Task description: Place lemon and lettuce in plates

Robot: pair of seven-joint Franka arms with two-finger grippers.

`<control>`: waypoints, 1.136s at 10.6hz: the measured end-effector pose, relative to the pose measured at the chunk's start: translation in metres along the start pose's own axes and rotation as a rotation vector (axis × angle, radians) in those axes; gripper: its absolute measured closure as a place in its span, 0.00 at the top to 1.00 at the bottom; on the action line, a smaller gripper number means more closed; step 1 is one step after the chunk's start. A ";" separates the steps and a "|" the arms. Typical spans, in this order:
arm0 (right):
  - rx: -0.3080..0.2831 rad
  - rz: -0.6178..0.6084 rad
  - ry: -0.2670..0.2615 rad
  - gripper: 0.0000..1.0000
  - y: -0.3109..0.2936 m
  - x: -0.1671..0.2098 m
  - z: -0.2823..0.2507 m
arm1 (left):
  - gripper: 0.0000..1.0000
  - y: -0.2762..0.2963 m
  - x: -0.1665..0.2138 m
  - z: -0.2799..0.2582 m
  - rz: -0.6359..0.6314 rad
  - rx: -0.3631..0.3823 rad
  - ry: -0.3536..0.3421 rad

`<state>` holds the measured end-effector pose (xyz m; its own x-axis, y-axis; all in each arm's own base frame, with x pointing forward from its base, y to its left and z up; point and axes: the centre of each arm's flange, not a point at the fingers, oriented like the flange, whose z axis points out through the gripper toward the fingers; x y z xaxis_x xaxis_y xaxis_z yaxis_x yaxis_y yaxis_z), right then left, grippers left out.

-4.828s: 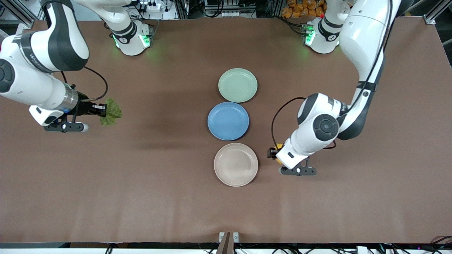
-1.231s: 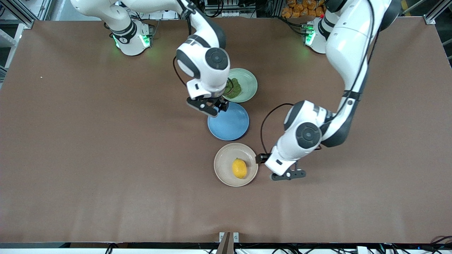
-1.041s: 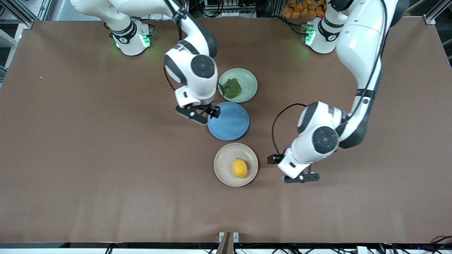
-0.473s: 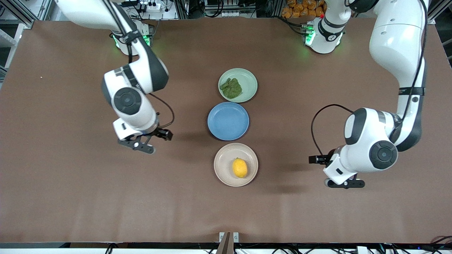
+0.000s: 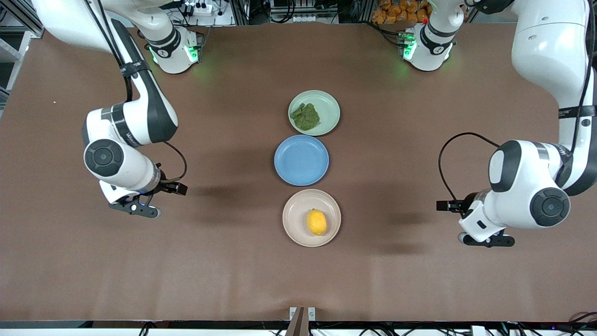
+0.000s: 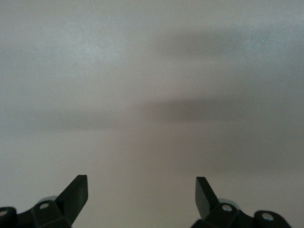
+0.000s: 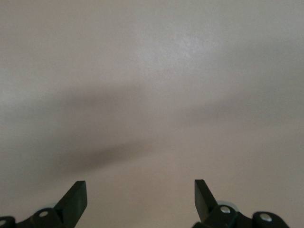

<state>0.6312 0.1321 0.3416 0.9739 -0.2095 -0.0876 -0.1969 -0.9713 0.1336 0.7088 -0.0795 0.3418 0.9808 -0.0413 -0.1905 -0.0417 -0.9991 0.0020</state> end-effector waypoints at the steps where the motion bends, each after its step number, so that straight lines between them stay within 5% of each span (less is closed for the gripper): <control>1: 0.001 -0.030 -0.007 1.00 0.007 -0.004 0.000 | 1.00 0.000 -0.001 -0.004 0.000 0.000 0.005; 7: 0.089 -0.131 0.079 1.00 0.106 -0.028 -0.109 | 1.00 -0.040 -0.028 -0.054 -0.055 0.004 -0.018; 12: 0.091 -0.149 0.170 1.00 0.156 -0.054 -0.212 | 1.00 -0.044 -0.069 -0.104 -0.065 0.029 0.028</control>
<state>0.5721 0.0156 0.5768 0.9965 -0.0490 0.0684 -0.0519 -0.9978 0.0416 0.6624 -0.0336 0.4571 0.9865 0.0235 -0.1622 0.0174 -0.9991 -0.0385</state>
